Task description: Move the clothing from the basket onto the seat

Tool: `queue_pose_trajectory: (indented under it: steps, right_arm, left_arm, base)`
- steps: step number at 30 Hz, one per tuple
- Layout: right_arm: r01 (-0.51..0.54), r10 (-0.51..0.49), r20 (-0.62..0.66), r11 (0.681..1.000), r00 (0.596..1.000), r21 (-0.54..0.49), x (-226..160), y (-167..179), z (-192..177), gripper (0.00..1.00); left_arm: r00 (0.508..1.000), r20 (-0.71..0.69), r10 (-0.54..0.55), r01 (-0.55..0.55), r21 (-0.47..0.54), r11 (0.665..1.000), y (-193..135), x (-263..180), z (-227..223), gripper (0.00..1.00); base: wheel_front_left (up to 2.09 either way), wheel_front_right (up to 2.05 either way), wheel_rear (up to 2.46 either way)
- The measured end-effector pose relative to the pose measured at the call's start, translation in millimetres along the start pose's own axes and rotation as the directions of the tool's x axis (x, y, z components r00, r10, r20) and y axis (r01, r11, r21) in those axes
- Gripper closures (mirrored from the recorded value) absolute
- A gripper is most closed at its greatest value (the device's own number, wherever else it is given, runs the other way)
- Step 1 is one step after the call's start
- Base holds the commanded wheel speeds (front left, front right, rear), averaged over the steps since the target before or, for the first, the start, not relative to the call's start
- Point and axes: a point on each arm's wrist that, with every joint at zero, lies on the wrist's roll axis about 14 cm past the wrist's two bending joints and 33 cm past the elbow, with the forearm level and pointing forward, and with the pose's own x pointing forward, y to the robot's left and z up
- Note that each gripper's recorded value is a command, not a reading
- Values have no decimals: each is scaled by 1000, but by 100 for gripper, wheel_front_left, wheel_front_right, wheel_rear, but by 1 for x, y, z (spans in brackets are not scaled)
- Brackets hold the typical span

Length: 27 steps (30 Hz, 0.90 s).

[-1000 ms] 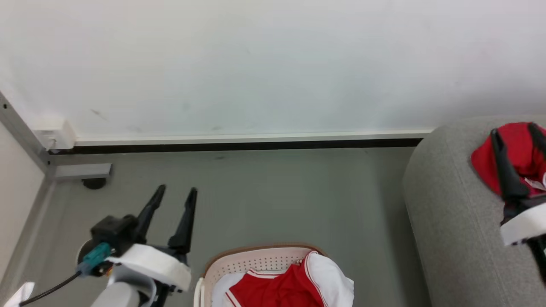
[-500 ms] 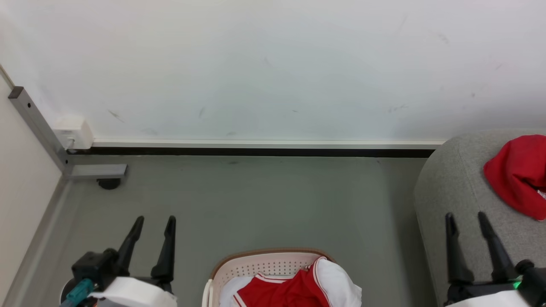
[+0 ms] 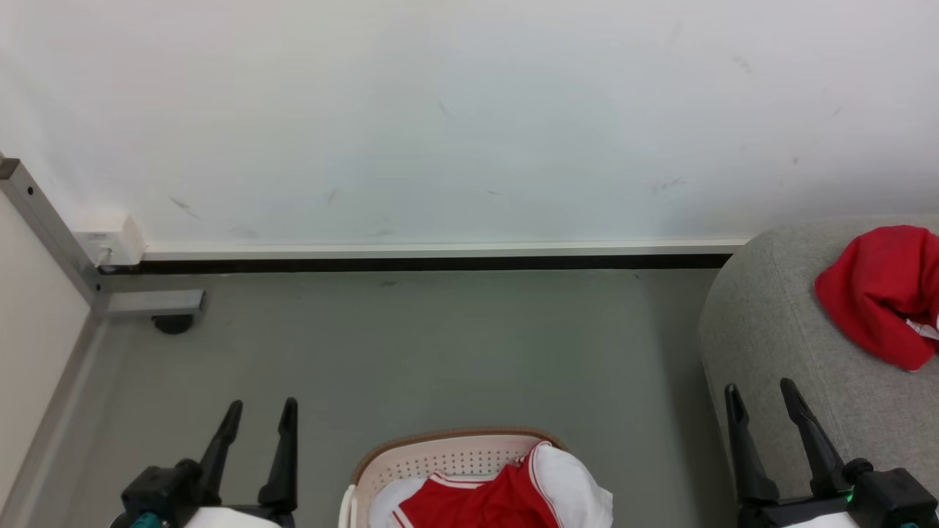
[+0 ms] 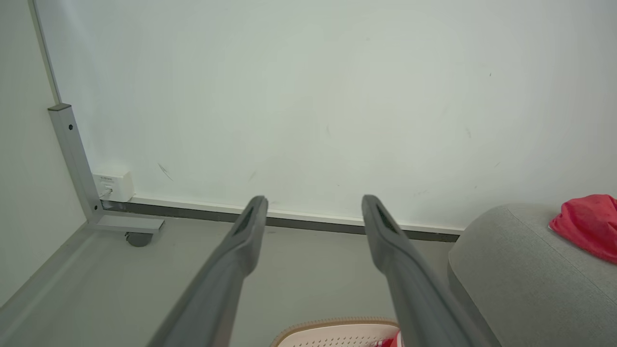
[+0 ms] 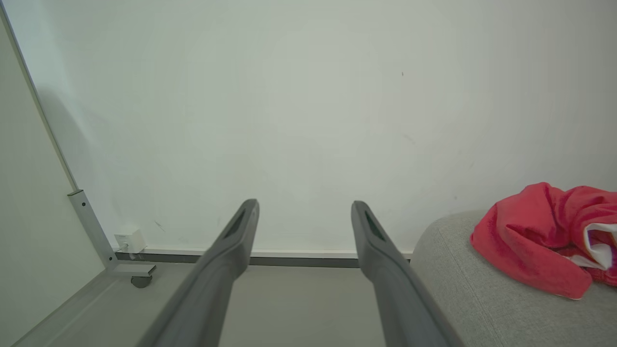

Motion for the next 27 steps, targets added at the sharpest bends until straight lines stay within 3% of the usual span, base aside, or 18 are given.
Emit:
queue_pose_trajectory:
  steps: [27]
  right_arm:
    - [17,-17,-16,999,1000,27,2,-4,-6,0]
  left_arm:
    - [999,-27,-22,22,2,1000,-5,14,-12,0]
  base:
    - [0,0,0]
